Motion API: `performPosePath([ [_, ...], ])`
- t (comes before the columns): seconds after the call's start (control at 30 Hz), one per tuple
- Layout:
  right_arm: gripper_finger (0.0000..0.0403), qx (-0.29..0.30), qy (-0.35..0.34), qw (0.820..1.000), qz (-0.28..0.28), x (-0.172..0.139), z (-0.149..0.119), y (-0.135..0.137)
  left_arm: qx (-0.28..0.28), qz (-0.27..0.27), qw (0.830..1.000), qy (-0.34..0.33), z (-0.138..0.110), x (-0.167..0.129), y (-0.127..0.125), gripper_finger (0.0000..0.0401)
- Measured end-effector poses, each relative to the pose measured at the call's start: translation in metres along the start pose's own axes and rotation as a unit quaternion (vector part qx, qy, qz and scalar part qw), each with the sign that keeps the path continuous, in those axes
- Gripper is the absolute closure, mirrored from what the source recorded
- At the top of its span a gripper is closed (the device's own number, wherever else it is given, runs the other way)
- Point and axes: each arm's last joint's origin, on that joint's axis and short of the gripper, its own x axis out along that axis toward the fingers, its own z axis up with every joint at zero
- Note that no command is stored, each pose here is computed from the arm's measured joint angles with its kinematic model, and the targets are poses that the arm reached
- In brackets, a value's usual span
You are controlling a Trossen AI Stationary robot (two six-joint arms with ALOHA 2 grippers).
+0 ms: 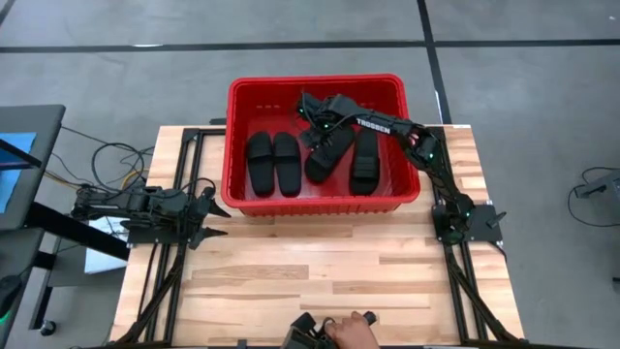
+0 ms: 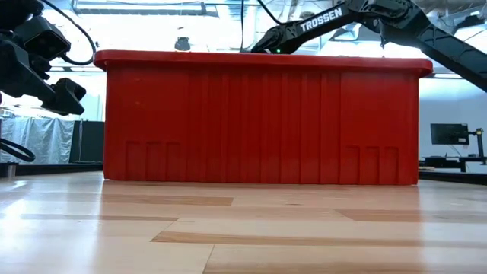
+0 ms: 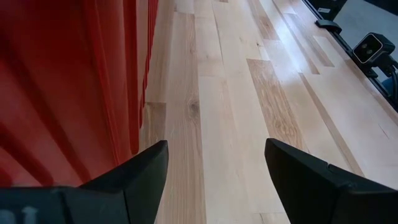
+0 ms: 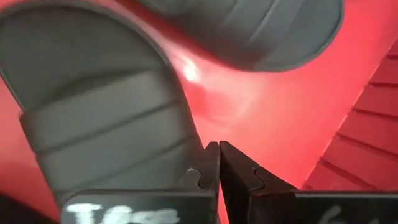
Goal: Pick and place slides into bin
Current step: Put the black slides into the red bin
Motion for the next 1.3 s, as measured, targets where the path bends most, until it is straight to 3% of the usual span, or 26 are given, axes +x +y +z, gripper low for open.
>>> performPosePath([
  [0.13,0.0403,-0.023,0.027,0.999,0.026,0.000,-0.005,0.005,0.000,0.000,1.000,0.000,0.000,0.000,0.000,0.0143],
  [0.47,0.0403,-0.016,0.064,0.990,0.123,-0.003,-0.013,0.023,0.000,0.000,1.000,0.000,0.000,0.000,0.000,0.0143],
  [0.7,0.0403,-0.025,0.095,0.985,0.143,-0.008,-0.009,0.031,0.000,0.000,1.000,0.000,0.000,0.000,0.000,0.0143],
  [1.0,0.0403,-0.036,0.127,0.986,0.107,-0.018,-0.005,0.026,0.000,0.000,1.000,0.000,0.000,0.000,0.000,0.0143],
  [1.17,0.0403,-0.022,0.070,0.997,0.035,-0.030,0.003,0.008,0.000,0.000,1.000,0.000,0.000,0.000,0.000,0.0143],
  [1.3,0.0403,-0.017,0.006,1.000,0.025,-0.035,0.009,0.003,0.000,0.000,1.000,0.000,0.000,0.000,0.000,0.0143],
])
